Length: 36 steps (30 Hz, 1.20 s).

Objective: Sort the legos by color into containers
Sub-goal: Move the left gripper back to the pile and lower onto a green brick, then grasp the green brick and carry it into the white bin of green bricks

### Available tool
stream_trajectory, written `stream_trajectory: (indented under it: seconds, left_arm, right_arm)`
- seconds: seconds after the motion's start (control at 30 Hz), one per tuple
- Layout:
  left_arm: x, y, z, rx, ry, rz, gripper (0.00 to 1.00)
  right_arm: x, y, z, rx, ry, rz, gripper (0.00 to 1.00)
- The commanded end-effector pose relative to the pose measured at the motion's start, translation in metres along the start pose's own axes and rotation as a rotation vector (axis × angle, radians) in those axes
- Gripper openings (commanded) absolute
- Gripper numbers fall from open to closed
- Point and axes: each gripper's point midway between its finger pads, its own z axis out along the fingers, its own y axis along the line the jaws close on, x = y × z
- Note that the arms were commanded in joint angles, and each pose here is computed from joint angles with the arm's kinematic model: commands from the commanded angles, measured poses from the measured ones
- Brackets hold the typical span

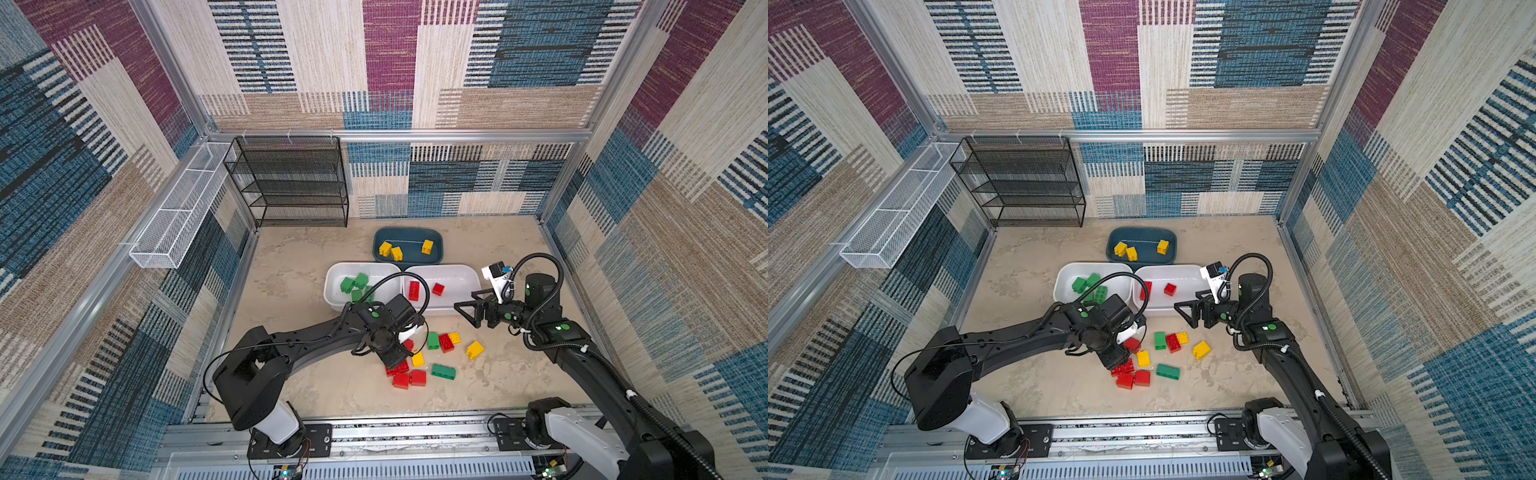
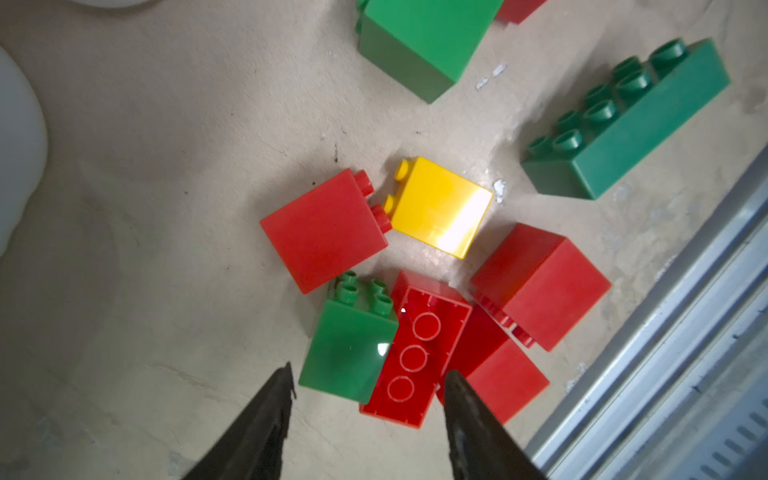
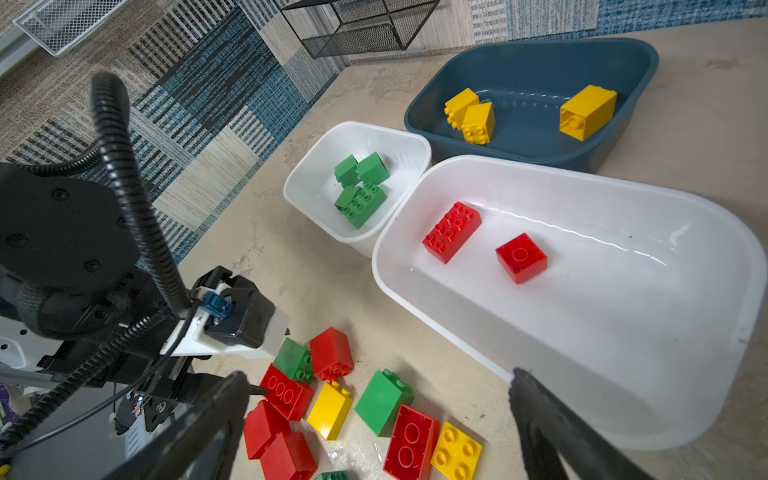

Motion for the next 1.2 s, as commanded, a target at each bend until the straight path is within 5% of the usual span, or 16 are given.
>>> stream_trajectory:
  seconds: [0.0,0.8,1.17]
  left_arm:
    - [0.005,0.006,0.005,-0.035,0.034,0.045,0.57]
    - [0.004,0.025,0.024,-0.087,0.090,0.028,0.47]
    - [0.004,0.027,0.011,-0.086,0.085,0.024,0.29]
  right_arm:
    - [-0.005,0.004,0.001,-0.024,-0.017,-0.012,0.99]
    - [-0.002,0.002,0.000,-0.014,-0.013,-0.008,0.99]
    - [-0.005,0.002,0.000,-0.010,-0.016,-0.010,0.99]
